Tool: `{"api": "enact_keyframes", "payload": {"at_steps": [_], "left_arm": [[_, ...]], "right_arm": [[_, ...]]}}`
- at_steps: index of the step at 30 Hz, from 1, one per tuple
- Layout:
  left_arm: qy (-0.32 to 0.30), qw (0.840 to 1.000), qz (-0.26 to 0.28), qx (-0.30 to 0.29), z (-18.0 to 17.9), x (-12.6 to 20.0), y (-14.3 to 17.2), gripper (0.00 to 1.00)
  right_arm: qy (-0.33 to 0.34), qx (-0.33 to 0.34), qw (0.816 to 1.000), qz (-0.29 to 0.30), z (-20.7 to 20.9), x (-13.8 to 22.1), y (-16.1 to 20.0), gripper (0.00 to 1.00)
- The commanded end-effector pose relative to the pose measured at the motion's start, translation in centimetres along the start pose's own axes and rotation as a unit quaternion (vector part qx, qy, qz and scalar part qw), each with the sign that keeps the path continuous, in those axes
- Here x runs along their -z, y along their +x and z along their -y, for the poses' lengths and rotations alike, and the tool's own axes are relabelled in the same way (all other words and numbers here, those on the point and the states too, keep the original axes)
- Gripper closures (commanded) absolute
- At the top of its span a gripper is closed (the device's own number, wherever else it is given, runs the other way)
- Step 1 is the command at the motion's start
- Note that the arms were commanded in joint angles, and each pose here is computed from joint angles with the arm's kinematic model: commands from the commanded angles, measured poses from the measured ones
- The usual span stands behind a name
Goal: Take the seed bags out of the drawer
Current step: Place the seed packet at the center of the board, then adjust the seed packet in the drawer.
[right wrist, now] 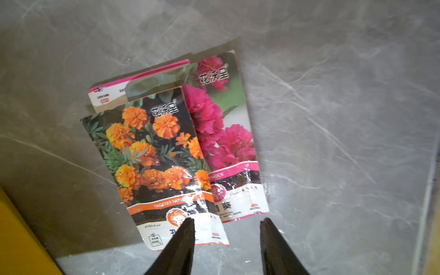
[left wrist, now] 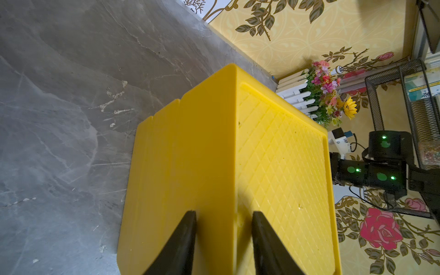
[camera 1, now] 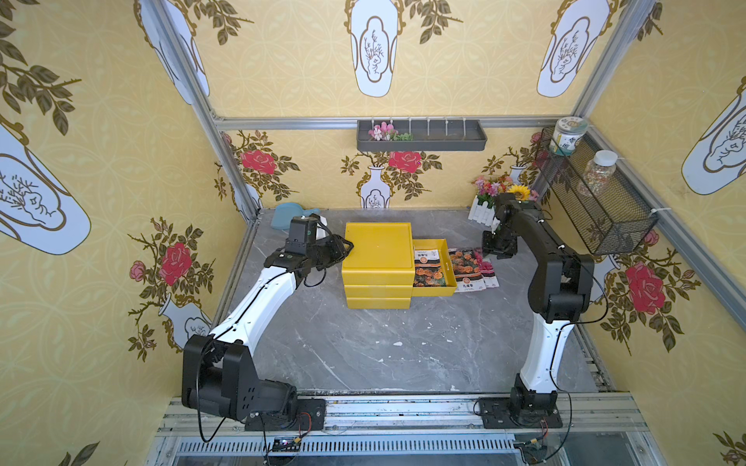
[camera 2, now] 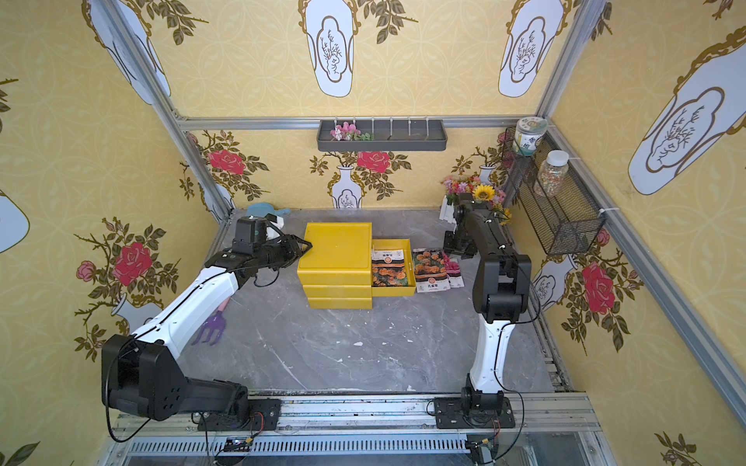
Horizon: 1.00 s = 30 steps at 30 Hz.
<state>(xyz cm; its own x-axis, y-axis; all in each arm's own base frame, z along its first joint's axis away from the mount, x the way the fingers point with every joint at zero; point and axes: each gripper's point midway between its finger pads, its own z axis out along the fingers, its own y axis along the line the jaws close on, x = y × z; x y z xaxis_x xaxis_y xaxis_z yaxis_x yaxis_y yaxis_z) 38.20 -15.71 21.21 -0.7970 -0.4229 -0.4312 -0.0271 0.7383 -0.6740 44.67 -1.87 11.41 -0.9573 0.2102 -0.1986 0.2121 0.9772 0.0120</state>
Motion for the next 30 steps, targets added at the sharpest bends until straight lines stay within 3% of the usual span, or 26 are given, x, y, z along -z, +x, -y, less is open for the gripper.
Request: {"api": "enact_keyframes", "payload": {"at_steps": [1,11,16,21,30], "left_arm": [[-0.064,0.996,-0.049,0.026,-3.3,-0.4,2.8,0.57],[-0.062,0.997,-0.047,0.028,-3.1,-0.3,2.6,0.57],[-0.063,0.997,-0.045,0.028,-3.1,-0.3,2.5,0.57],[-0.060,0.997,-0.043,0.027,-2.9,-0.2,2.3,0.58],[-0.060,0.997,-0.043,0.026,-2.9,-0.1,2.4,0.57]], "right_arm": [[0.012,-0.004,1.000,0.028,0.0,2.1,-0.7,0.51],[-0.113,0.059,0.990,0.059,-9.8,6.7,0.2,0.65],[-0.160,0.084,0.982,0.048,-14.8,7.3,2.5,0.81],[-0.176,0.104,0.978,0.028,-17.9,6.3,4.8,0.93],[-0.147,0.124,0.981,-0.007,-19.6,2.5,7.4,0.99]]}}
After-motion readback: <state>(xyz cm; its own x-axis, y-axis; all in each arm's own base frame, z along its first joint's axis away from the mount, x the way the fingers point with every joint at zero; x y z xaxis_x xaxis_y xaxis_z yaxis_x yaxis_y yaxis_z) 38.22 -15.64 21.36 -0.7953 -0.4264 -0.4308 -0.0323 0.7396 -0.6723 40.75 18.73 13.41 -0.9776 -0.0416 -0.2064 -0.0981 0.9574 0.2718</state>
